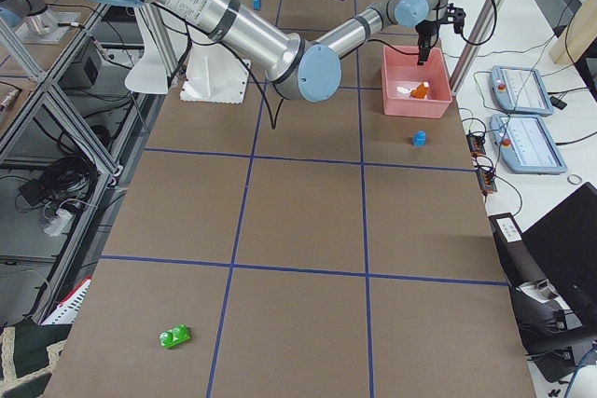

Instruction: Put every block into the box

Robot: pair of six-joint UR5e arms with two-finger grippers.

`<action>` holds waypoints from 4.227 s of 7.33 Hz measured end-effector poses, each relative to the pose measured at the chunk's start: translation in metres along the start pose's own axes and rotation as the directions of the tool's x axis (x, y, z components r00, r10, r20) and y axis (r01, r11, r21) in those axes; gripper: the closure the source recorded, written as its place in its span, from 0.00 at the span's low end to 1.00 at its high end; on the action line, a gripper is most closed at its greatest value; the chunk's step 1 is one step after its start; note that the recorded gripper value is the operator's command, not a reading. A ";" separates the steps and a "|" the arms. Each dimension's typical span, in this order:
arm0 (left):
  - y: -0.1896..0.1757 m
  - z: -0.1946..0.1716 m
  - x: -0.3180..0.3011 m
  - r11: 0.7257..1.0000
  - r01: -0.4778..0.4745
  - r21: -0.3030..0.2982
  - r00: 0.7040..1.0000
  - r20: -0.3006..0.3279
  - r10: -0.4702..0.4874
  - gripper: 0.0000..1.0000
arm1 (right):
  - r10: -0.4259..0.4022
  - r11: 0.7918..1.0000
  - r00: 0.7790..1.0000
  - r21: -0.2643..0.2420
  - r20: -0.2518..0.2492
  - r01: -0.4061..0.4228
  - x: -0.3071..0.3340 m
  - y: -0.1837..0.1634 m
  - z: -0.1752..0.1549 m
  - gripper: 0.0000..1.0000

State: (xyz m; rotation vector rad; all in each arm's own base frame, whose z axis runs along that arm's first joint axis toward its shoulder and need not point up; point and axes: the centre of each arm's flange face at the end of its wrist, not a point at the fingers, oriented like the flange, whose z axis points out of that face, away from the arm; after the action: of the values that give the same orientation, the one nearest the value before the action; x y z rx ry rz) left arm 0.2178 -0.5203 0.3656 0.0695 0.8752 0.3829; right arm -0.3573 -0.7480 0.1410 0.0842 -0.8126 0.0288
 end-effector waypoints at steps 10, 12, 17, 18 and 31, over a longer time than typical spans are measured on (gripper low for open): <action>-0.281 -0.058 0.227 0.782 0.580 0.229 0.815 -0.174 -0.553 1.00 | -0.124 0.980 0.988 0.144 -0.097 0.137 0.150 0.020 0.182 0.02; -0.307 -0.050 0.239 0.765 0.587 0.265 0.810 -0.186 -0.557 1.00 | -0.112 0.983 0.987 0.134 -0.119 0.128 0.136 0.014 0.204 0.11; -0.313 -0.047 0.240 0.763 0.585 0.276 0.811 -0.197 -0.551 1.00 | -0.104 0.987 0.980 0.108 -0.167 0.123 0.128 0.011 0.234 0.29; -0.313 -0.047 0.240 0.764 0.583 0.276 0.812 -0.197 -0.549 1.00 | -0.105 0.985 0.979 0.114 -0.173 0.126 0.126 0.006 0.237 0.58; -0.311 -0.049 0.227 0.868 0.428 0.251 0.900 -0.031 -0.435 0.00 | 0.001 0.996 1.000 0.086 0.023 -0.003 0.045 -0.057 0.067 1.00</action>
State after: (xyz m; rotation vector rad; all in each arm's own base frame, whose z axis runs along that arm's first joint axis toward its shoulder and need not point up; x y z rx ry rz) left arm 0.4046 -0.7336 0.0999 0.1100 0.8813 -0.1532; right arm -0.3720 -0.8106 0.2160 0.1648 -0.8348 0.0650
